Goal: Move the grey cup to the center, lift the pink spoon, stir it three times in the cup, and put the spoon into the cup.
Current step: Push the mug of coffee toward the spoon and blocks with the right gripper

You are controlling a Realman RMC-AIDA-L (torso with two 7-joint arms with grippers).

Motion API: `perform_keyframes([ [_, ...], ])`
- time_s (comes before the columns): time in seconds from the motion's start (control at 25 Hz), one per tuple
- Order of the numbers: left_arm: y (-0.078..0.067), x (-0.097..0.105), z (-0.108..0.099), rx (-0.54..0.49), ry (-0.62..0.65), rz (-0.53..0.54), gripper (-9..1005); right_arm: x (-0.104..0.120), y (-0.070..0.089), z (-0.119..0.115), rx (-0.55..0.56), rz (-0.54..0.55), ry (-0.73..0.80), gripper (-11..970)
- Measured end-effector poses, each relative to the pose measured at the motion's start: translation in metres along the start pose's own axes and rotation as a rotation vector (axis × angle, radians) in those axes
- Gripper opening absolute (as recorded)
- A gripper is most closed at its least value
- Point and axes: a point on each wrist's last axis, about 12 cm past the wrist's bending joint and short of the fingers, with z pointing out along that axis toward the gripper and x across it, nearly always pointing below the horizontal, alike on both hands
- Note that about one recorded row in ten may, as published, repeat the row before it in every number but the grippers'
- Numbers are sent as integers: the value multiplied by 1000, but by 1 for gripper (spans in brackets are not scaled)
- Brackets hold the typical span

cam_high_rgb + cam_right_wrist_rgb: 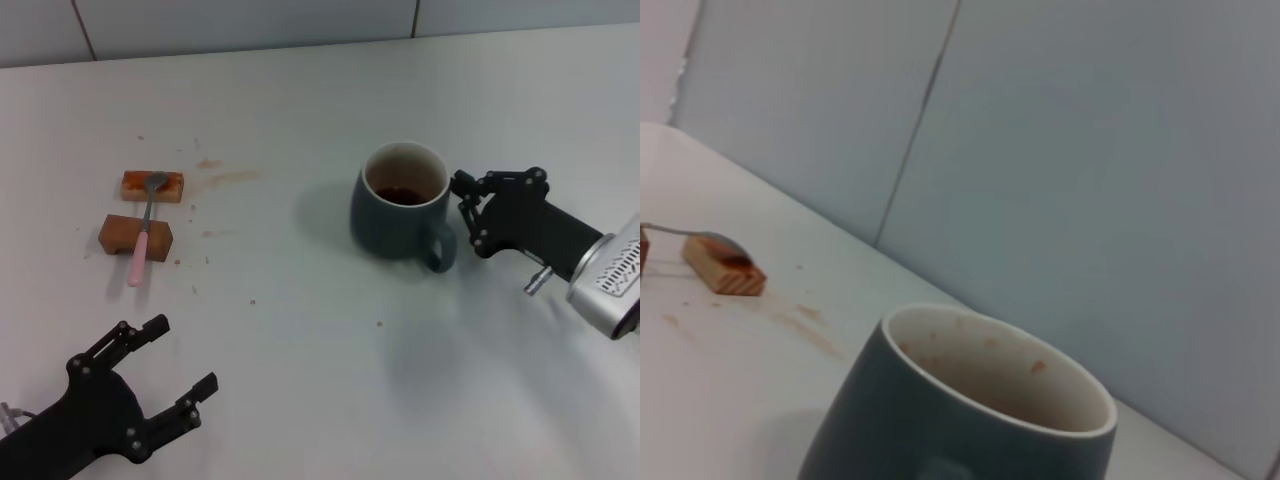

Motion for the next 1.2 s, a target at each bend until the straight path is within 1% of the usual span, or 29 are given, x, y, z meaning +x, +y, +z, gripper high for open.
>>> perform_keyframes([
  [0.4, 1, 0, 2, -4, -5, -1, 768, -13, 3, 18, -49, -10, -32, 54],
  [0.72, 2, -1, 3, -3, -8, 1, 733, -28, 12, 40, -105, 1, -57, 54],
  [0.92, 3, -2, 4, -6, -11, 3, 712, -43, 20, 59, -147, 15, -71, 54],
  [1.2, 5, -2, 2, -29, -15, 4, 682, -56, 27, 73, -184, 24, -85, 54],
])
